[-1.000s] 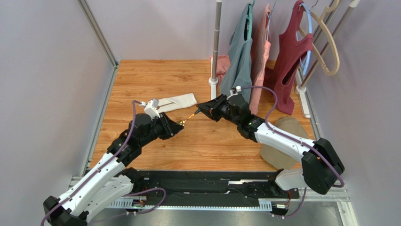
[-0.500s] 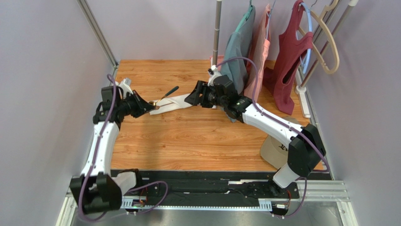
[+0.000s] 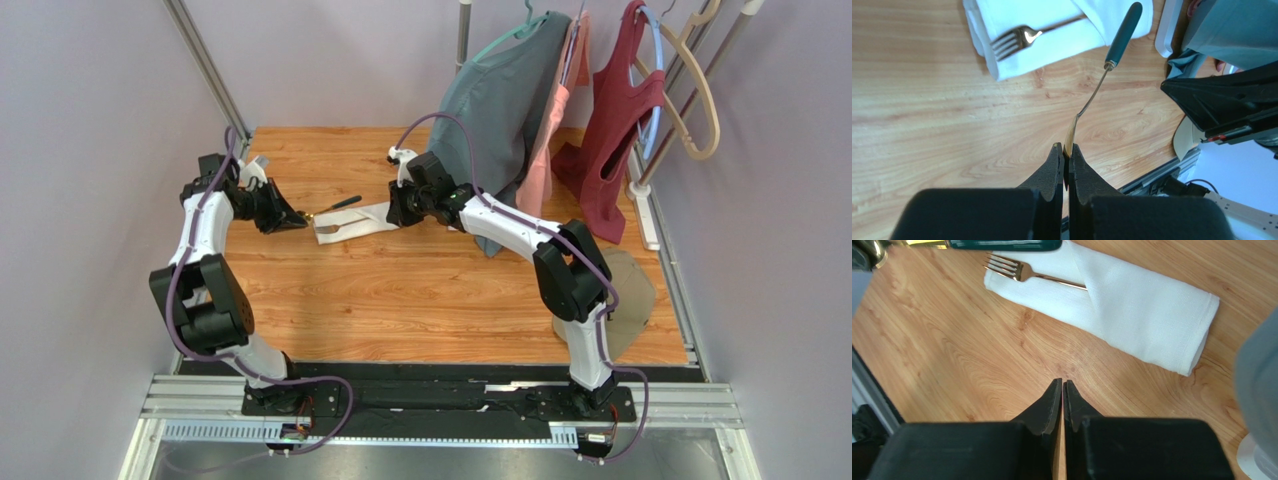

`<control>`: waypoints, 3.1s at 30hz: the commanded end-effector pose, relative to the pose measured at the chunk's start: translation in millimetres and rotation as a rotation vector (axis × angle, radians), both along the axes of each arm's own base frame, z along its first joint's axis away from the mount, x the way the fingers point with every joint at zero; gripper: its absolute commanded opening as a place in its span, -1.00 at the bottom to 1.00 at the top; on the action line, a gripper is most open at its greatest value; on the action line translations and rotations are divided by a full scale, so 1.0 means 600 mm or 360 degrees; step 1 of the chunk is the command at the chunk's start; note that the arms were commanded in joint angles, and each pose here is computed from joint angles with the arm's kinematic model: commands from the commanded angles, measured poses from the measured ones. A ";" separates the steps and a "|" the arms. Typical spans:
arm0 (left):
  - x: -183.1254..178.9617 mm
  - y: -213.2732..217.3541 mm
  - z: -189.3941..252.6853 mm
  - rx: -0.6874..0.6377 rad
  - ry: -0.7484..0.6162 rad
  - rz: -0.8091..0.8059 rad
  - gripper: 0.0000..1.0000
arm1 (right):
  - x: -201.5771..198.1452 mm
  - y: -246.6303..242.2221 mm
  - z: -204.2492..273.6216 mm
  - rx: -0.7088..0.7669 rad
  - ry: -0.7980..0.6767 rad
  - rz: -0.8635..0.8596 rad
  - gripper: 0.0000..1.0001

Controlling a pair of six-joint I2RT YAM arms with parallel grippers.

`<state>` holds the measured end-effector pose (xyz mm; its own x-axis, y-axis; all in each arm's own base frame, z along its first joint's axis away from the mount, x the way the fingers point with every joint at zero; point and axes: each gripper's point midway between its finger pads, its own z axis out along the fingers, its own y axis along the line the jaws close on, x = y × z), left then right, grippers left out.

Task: Fold the napkin into a case and place the utensils inside
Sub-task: Insert the spoon into the folded napkin.

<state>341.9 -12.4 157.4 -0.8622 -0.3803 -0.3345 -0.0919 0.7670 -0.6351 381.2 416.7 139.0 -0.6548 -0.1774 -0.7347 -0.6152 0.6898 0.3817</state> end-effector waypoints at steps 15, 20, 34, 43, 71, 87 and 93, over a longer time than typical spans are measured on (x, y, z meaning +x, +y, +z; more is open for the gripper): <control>0.056 0.067 -0.046 0.0000 0.0178 0.0037 -1.00 | 0.010 0.101 -0.006 -0.0344 -0.0398 0.0014 -0.21; 0.054 0.065 -0.042 -0.0026 0.0236 -0.0038 -1.00 | 0.057 0.076 -0.031 -0.0340 -0.0318 -0.0114 -0.68; 0.038 0.067 -0.059 0.0014 0.0288 -0.0056 -1.00 | 0.129 0.022 -0.108 -0.0434 -0.0238 -0.0219 -1.00; 0.041 0.073 -0.081 0.0004 0.0363 -0.0064 -1.00 | 0.122 0.019 -0.132 -0.0440 -0.0196 -0.0188 -1.00; 0.084 0.014 -0.120 -0.0185 0.0440 -0.0242 -1.00 | 0.114 0.031 -0.161 -0.0436 -0.0203 0.0080 -1.00; 0.118 -0.028 -0.147 -0.0299 0.0453 -0.0348 -1.00 | 0.114 0.034 -0.167 -0.0431 -0.0173 0.0122 -1.00; 0.124 -0.034 -0.155 -0.0300 0.0485 -0.0367 -1.00 | 0.115 0.036 -0.167 -0.0432 -0.0168 0.0126 -1.00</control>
<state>410.3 -30.3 63.6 -0.9735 -0.2266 0.0307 -0.1767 0.6601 -0.7301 446.5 432.0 38.0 -0.5701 -0.4166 -0.7081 -0.6799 0.7230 0.1221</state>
